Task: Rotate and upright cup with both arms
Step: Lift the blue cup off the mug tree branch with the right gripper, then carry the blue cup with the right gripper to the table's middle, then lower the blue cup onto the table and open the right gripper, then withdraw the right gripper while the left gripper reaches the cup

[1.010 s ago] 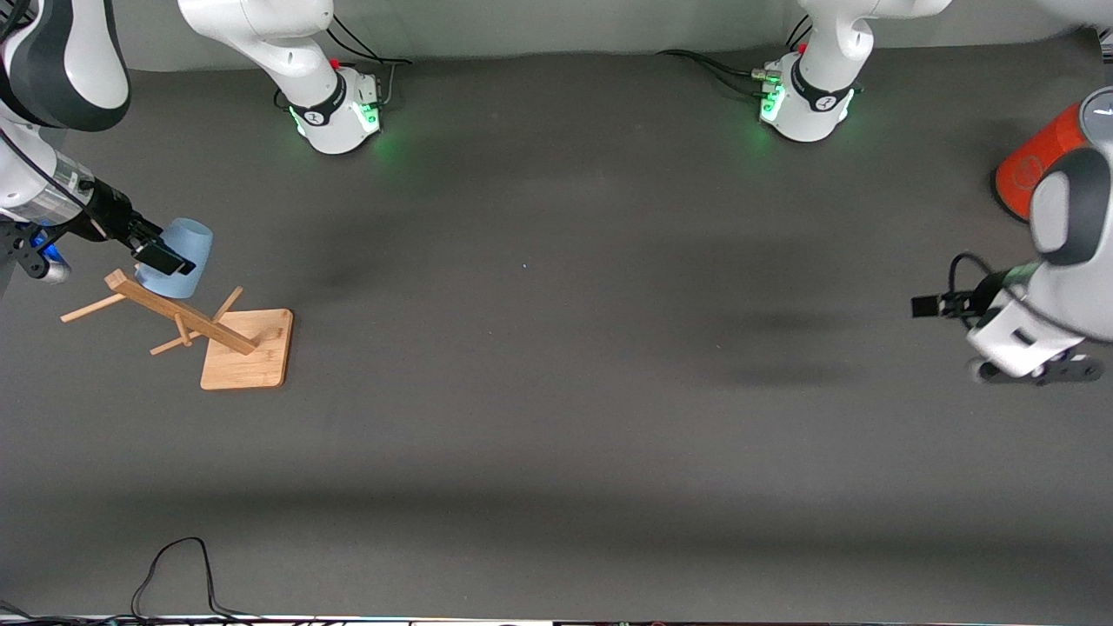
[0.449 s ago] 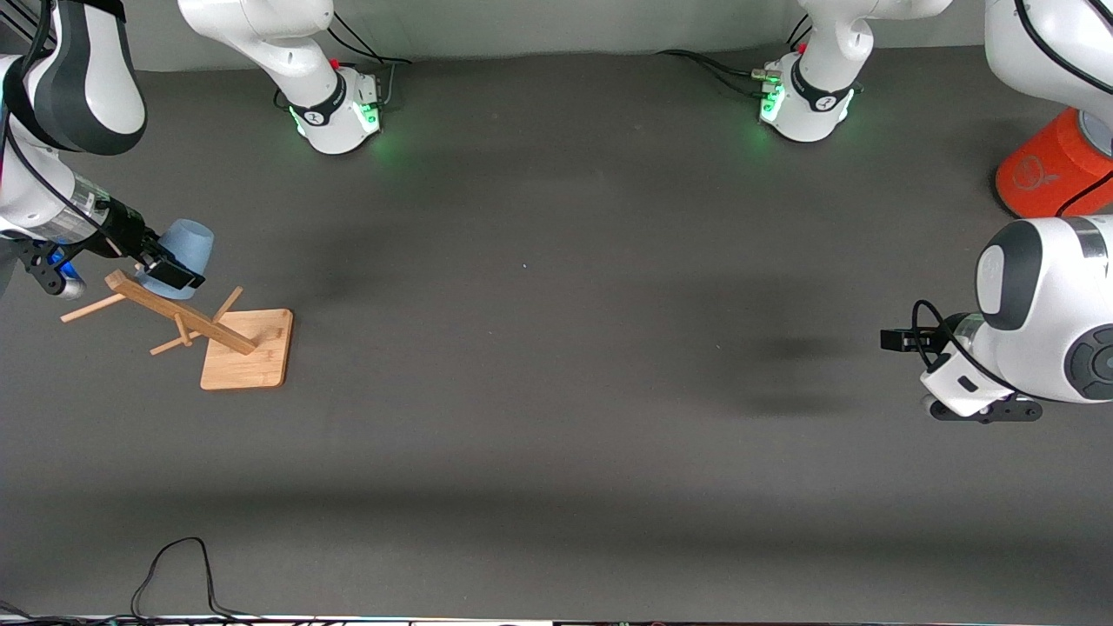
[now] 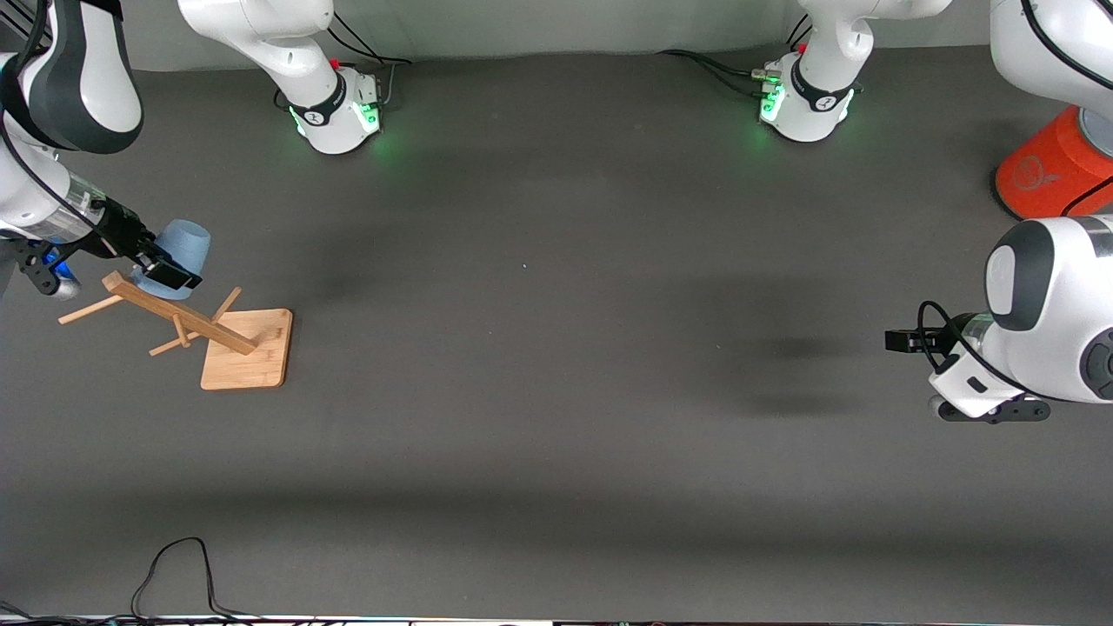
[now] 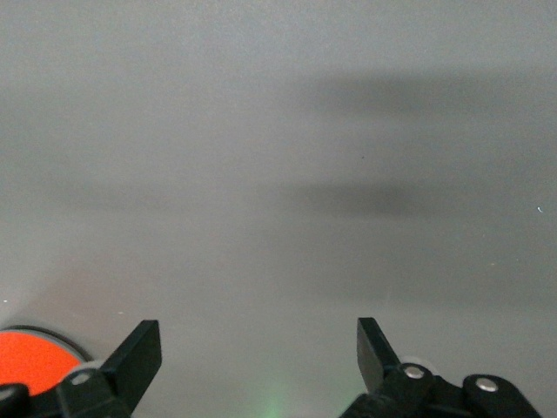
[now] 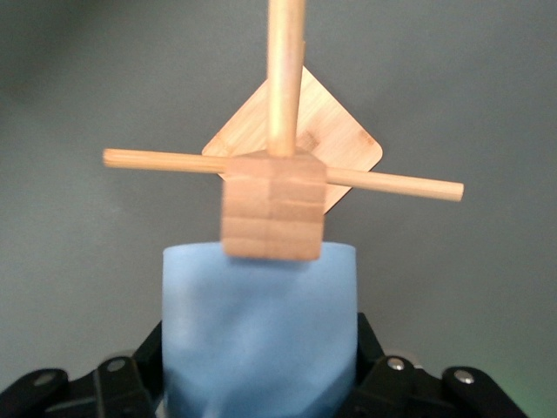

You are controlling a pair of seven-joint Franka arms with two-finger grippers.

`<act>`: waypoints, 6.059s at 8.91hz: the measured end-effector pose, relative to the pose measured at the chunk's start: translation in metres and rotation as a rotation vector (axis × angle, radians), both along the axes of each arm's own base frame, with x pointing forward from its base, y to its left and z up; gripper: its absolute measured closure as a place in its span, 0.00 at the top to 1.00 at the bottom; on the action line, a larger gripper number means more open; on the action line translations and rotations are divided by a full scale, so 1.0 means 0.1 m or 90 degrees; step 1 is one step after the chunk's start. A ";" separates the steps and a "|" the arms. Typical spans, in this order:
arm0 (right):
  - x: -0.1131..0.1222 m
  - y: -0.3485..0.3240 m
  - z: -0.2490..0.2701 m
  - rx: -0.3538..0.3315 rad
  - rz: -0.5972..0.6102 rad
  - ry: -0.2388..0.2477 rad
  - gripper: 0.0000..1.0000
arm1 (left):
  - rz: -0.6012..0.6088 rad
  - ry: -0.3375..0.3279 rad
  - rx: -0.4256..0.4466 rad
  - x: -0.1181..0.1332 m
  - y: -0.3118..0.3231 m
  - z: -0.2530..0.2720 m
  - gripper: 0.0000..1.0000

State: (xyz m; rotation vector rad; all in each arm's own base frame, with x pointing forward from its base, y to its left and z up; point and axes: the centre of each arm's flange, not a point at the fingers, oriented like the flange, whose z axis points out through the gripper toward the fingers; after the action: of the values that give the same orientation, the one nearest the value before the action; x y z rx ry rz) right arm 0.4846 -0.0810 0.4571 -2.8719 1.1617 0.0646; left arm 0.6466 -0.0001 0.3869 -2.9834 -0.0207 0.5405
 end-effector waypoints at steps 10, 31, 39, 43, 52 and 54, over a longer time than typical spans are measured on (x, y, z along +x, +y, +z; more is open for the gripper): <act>-0.41 2.25 0.96 0.051 -0.157 0.048 0.81 | 0.003 -0.013 -0.001 0.03 0.06 0.01 1.00; -0.37 6.85 -2.91 -0.144 -0.586 -0.064 1.00 | -0.018 -0.005 -0.009 0.03 -0.14 0.10 1.00; -0.02 6.51 -1.04 -0.134 -0.518 -0.014 1.00 | -0.055 -0.025 -0.030 -0.07 -0.79 0.43 1.00; 0.44 5.25 0.35 -0.148 -0.309 0.060 1.00 | -0.079 -0.042 -0.058 -0.20 -1.28 0.68 1.00; 0.94 1.21 1.43 0.010 0.167 0.053 1.00 | -0.047 -0.151 0.088 -1.28 -4.36 0.19 1.00; 0.82 0.89 1.39 0.024 0.248 0.029 1.00 | -0.118 -0.210 0.162 -1.41 -4.94 -0.14 1.00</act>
State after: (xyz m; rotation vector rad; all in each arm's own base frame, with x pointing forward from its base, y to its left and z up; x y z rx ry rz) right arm 0.5662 0.0084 0.5966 -3.0299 0.5831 0.1632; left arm 0.5054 -0.4944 0.3733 -2.7499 0.1471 0.0201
